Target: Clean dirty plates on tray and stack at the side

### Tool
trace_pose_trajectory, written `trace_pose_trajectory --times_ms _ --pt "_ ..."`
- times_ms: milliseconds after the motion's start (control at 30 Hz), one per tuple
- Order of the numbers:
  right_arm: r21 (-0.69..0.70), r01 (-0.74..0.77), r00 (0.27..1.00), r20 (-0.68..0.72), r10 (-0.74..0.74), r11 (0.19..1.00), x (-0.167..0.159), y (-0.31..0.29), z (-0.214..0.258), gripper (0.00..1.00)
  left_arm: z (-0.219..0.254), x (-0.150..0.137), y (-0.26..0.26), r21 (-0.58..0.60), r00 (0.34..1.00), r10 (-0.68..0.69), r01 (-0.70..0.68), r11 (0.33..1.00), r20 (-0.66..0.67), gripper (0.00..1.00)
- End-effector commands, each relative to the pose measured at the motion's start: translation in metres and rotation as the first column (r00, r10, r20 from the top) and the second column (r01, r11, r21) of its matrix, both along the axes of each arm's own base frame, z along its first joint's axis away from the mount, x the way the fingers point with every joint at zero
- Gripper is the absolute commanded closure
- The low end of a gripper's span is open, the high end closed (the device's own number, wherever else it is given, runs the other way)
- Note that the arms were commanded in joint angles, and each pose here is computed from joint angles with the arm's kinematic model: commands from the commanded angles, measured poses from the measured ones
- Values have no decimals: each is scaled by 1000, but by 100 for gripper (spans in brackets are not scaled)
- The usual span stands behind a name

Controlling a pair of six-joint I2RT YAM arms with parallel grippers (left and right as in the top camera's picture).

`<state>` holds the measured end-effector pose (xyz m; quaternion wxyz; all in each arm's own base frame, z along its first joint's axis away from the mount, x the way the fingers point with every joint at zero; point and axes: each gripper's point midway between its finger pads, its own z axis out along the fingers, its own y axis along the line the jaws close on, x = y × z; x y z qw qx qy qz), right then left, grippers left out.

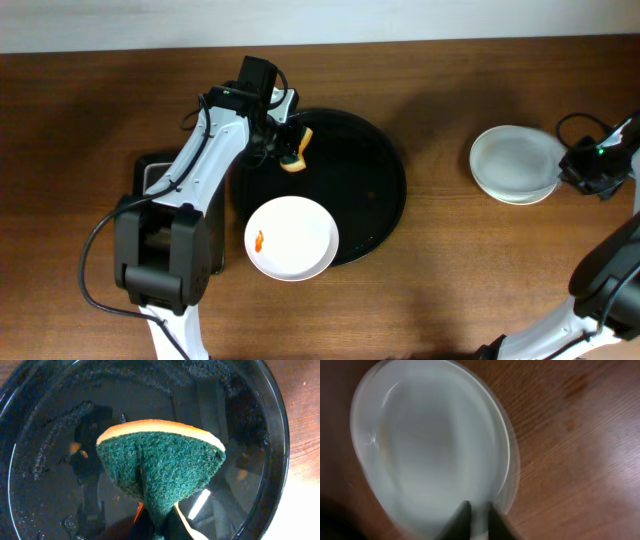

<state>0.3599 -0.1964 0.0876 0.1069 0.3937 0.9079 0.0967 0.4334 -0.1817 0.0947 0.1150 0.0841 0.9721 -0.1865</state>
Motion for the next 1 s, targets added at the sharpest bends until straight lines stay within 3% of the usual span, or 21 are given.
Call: trace_pose_trajectory --times_ms 0,67,167,267,367,500,600,800,967 --pt "16 -6 1000 22 5 1000 5 2 3 39 43 -2 -1 -16 996 -21 22 1000 87 100" --pt "0 -9 998 70 9 1000 7 4 23 28 54 -7 7 16 995 -12 10 1000 98 100" --pt "14 -88 966 245 82 996 15 38 86 28 68 -24 29 109 996 2 -12 994 93 100" --pt "-75 -277 895 343 285 958 14 105 141 28 67 -42 97 317 979 198 -200 927 38 100" --pt "-113 -469 803 358 476 876 8 177 159 28 55 -53 153 387 944 329 -298 873 -16 100" --pt "-75 -757 617 248 747 649 -20 295 132 34 12 -77 216 427 867 486 -401 811 -108 100" --pt "-1 -845 528 162 834 535 -42 351 102 40 -37 -102 228 449 838 520 -406 796 -165 100" --pt "188 -862 473 -35 880 471 -86 403 50 46 -95 -115 227 433 844 521 -426 794 -125 99" --pt "316 -804 468 -186 864 503 -113 429 -21 60 -104 -124 226 438 842 521 -419 795 -141 93"
